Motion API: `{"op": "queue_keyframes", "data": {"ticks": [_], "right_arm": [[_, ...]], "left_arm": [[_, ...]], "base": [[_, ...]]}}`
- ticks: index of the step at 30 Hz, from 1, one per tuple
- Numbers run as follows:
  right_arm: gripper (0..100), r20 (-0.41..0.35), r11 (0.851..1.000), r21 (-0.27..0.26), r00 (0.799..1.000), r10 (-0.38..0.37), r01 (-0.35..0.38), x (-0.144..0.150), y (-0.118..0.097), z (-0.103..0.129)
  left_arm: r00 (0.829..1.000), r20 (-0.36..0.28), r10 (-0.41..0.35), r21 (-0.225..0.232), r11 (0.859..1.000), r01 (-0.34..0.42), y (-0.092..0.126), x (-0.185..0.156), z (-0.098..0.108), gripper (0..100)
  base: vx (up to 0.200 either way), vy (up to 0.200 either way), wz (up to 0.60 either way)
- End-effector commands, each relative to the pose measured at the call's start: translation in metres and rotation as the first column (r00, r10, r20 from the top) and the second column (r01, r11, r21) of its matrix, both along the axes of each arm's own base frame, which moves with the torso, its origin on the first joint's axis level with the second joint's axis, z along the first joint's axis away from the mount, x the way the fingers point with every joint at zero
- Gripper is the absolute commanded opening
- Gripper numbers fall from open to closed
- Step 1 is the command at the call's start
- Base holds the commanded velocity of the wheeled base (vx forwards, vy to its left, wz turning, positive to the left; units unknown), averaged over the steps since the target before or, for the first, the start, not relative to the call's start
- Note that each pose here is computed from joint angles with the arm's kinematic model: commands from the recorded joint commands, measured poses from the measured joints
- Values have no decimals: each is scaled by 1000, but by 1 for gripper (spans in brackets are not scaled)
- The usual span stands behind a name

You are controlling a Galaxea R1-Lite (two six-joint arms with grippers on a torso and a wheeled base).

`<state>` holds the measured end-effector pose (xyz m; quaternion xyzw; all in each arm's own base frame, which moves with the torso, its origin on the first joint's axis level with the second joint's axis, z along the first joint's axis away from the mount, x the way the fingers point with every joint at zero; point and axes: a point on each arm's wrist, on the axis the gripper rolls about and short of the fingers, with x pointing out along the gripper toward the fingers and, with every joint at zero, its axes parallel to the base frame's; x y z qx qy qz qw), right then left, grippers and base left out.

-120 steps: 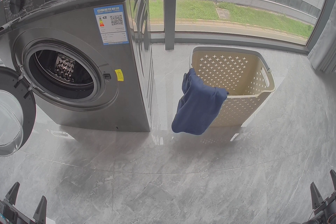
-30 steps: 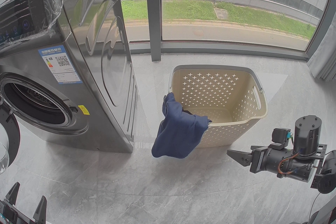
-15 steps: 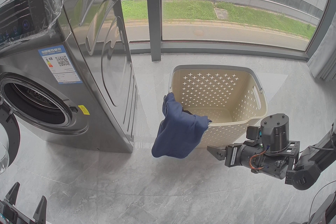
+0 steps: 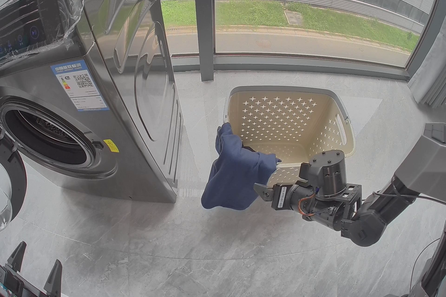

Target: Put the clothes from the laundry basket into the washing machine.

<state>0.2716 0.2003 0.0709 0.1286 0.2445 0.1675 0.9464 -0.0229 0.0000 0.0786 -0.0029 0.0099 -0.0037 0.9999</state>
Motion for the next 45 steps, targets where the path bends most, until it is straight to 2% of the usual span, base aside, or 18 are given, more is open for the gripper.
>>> {"op": "queue_keyframes", "data": {"ticks": [1, 6, 25, 32, 45], "right_arm": [[100, -20, 1000, -16, 1000, 2, -2, 10, 9, -17], [100, -34, 1000, -31, 999, 3, -4, 11, 11, -23], [100, -12, 1000, -25, 1000, -17, 17, 47, 27, -42], [100, 29, 999, -33, 999, -42, 43, 74, 26, -49], [100, 72, 999, -5, 997, -42, 43, 90, 37, -49]], "left_arm": [[1000, 3, 0, 0, 1000, 0, 0, 0, -3, 100], [1000, 4, 0, 0, 1000, 0, 0, 0, -3, 100], [1000, 3, 0, -2, 1000, 0, 0, 0, -3, 100], [1000, 3, 0, -2, 1000, 0, 0, 0, -3, 100], [1000, 3, 0, -2, 1000, 0, 0, 0, -3, 100]], "base": [[0, 0, 0], [0, 0, 0], [0, 0, 0], [0, 0, 0], [0, 0, 0]]}}
